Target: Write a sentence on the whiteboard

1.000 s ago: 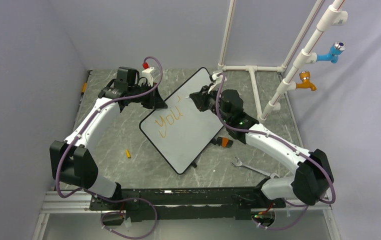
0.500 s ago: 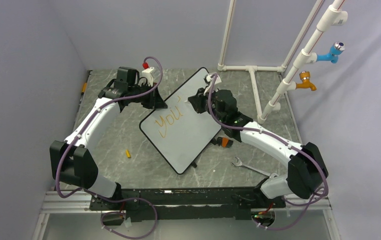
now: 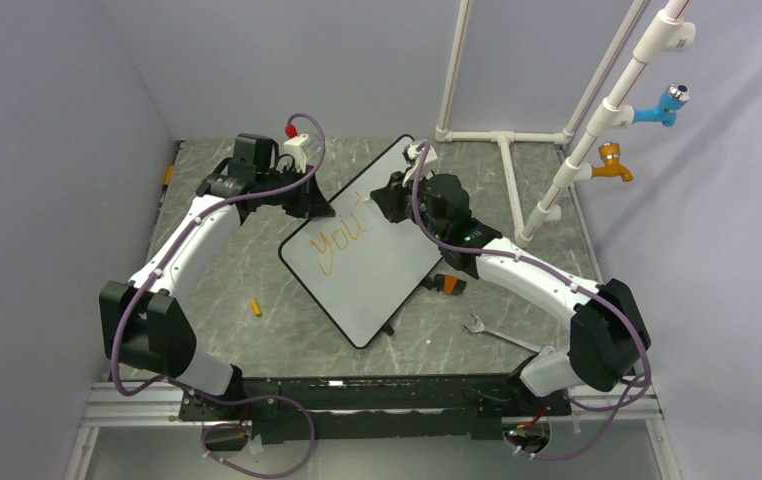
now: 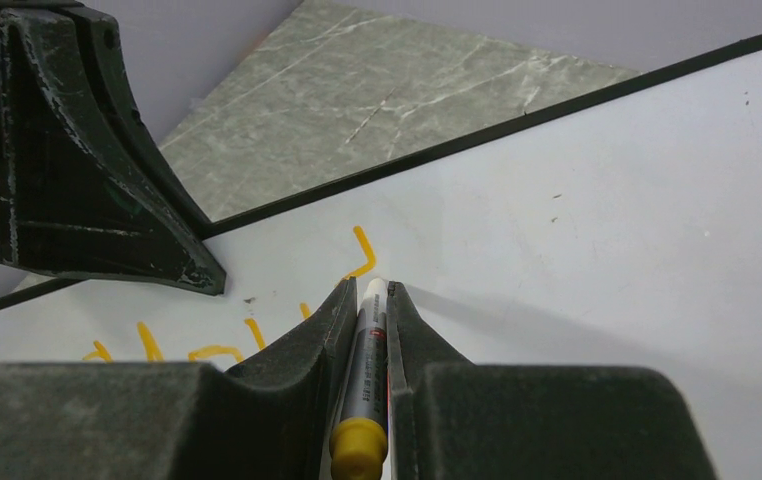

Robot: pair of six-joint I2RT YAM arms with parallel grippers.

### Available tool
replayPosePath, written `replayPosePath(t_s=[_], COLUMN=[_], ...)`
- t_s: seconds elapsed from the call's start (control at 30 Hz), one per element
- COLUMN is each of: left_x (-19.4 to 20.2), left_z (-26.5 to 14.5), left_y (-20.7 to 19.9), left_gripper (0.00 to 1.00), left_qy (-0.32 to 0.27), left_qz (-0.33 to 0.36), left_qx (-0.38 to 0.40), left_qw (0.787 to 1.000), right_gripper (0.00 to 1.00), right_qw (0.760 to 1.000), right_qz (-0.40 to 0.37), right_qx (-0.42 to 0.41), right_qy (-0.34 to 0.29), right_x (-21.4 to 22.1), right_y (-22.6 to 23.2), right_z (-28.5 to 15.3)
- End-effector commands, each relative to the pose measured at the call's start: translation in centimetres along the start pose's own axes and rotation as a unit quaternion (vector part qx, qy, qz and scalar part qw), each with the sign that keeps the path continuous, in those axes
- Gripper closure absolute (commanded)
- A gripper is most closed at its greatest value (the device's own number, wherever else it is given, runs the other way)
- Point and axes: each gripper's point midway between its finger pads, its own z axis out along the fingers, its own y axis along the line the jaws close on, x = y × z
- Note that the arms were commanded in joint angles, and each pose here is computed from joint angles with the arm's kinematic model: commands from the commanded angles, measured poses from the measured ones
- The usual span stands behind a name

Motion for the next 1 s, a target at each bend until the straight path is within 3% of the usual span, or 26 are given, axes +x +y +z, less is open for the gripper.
replayPosePath(t_s=[0.0,0.97], left_x=[0.5,0.5], left_z=[-0.3,-0.3], left_y=[1.9,1.8], left_gripper=[1.00,1.00], left_qy=[0.007,0.007], left_qz=[0.058,0.059], left_qx=[-0.053,-0.053], left_qw=[0.997,0.997], right_gripper=[1.00,1.00], right_qw=[0.999,0.999], right_qz=[0.000,-0.007], right_qx=[-0.015,0.033], right_qy=[-0.029,0.024], right_x=[-2.5,3.0], right_y=[0.9,-1.8], right_z=[0.4,-0.9])
